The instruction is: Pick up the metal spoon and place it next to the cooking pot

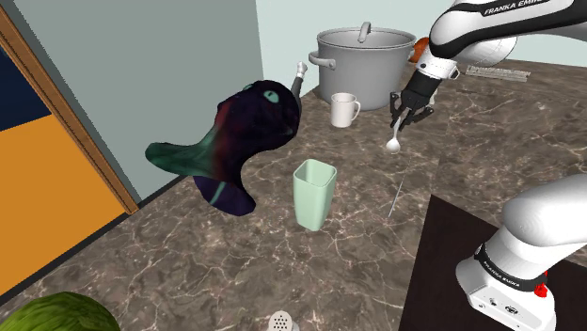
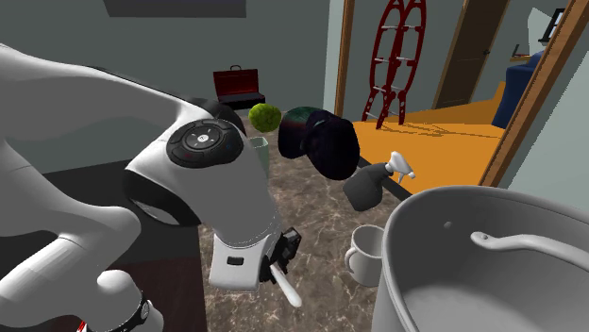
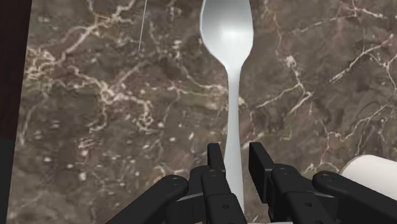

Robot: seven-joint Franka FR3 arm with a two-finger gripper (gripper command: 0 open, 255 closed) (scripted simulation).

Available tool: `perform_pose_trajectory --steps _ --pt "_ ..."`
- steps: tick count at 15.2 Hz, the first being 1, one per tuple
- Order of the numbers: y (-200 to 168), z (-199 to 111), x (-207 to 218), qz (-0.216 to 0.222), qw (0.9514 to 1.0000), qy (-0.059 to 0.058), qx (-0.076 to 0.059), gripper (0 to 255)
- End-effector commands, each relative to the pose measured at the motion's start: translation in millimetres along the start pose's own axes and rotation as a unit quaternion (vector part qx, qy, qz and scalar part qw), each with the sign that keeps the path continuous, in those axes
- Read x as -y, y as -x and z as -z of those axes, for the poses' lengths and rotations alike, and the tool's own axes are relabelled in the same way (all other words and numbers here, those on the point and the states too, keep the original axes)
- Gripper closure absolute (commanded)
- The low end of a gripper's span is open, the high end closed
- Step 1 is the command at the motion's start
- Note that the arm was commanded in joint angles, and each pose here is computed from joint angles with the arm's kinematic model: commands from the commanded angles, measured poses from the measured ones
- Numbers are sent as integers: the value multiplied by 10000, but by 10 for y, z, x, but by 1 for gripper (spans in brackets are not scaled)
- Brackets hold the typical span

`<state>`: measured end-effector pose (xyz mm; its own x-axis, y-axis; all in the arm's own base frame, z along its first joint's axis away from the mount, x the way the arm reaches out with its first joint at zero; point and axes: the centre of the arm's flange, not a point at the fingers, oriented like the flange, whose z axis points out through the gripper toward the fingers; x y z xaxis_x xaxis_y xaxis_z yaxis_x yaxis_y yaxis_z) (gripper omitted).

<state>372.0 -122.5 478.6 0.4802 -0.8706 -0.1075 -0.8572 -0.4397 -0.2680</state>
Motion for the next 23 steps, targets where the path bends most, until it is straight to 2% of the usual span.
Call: perform_pose_trajectory --steps 1,5,13,14,19,23 --pt "-10 -106 -21 0 10000 -1 -2 255" --pt "-36 -331 -84 0 10000 -1 -2 255" --pt "-36 -331 -84 0 10000 -1 -3 255" --pt "-36 -331 -84 0 10000 -1 -3 0" --pt "-36 -331 -84 0 10000 -1 -2 0" --pt "-35 168 -84 0 10000 -1 -2 0"
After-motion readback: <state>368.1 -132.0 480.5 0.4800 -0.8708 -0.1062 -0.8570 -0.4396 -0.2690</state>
